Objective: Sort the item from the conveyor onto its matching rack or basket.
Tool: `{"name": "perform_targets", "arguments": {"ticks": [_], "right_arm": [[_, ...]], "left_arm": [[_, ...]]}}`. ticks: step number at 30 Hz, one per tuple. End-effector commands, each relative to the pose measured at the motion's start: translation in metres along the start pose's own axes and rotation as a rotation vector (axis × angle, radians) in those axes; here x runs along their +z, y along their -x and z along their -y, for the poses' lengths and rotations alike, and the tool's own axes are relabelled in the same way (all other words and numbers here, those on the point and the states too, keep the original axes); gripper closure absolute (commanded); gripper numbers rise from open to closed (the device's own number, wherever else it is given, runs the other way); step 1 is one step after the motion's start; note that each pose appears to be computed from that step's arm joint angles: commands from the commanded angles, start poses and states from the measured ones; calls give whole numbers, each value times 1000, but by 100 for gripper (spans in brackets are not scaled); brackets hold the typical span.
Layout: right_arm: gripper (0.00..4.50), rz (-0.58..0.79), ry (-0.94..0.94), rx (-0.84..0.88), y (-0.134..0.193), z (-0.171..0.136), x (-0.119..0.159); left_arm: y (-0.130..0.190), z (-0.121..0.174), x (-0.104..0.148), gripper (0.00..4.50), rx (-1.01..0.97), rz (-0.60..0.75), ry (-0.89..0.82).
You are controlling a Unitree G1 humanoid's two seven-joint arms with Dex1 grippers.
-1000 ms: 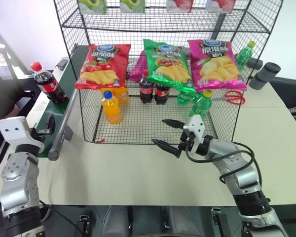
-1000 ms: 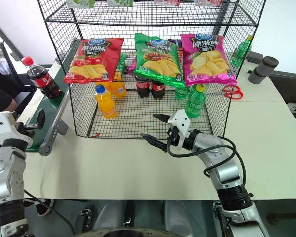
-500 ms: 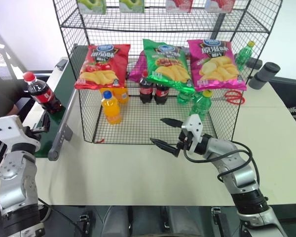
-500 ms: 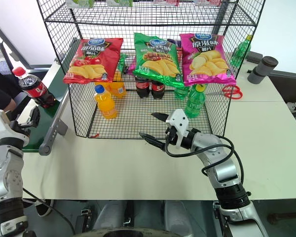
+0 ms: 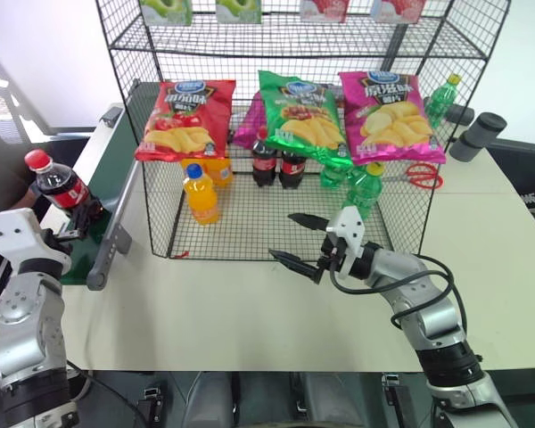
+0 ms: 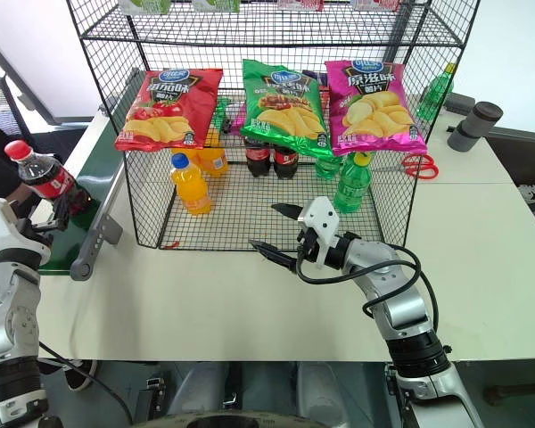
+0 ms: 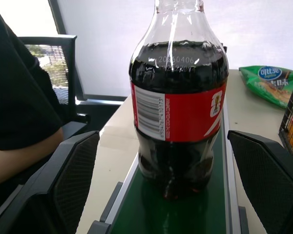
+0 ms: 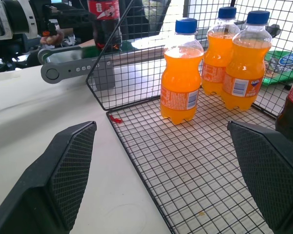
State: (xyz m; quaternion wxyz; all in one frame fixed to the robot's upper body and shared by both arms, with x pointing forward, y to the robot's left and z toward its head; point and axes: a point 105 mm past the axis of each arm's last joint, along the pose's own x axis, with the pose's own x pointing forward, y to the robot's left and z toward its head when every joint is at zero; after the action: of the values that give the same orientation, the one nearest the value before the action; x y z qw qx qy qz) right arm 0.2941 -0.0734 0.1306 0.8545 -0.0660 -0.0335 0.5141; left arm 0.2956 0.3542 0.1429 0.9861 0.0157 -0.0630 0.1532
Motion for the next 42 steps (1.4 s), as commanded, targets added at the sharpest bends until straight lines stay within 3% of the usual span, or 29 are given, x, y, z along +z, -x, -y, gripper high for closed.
{"name": "perform_targets", "arguments": {"ticks": [1,14,15,18,20,26,30,34,40,42], "right_arm": [[3,39,24,15,-2,-4,11],[3,39,21,24,-4,-6,10],[0,39,21,25,-4,-6,10],[0,39,21,25,-4,-6,10],[0,39,21,26,-4,-6,10],[0,40,25,28,-5,-6,11],[0,53,34,43,-8,-6,16],[0,63,40,78,-11,-9,22],[0,79,11,157,-17,-17,32],[0,88,-20,184,-18,-20,35]], "left_arm": [[-1,-5,19,0,7,64,-23],[2,-6,24,0,7,93,-18],[2,-6,24,52,7,96,-15],[3,-6,26,145,1,103,-10],[3,-4,30,145,-13,117,-3],[5,9,78,145,-101,281,46],[20,56,116,145,-401,360,116],[46,102,129,145,-723,301,223],[73,170,101,145,-1068,67,134],[78,186,94,145,-1131,44,145]]}}
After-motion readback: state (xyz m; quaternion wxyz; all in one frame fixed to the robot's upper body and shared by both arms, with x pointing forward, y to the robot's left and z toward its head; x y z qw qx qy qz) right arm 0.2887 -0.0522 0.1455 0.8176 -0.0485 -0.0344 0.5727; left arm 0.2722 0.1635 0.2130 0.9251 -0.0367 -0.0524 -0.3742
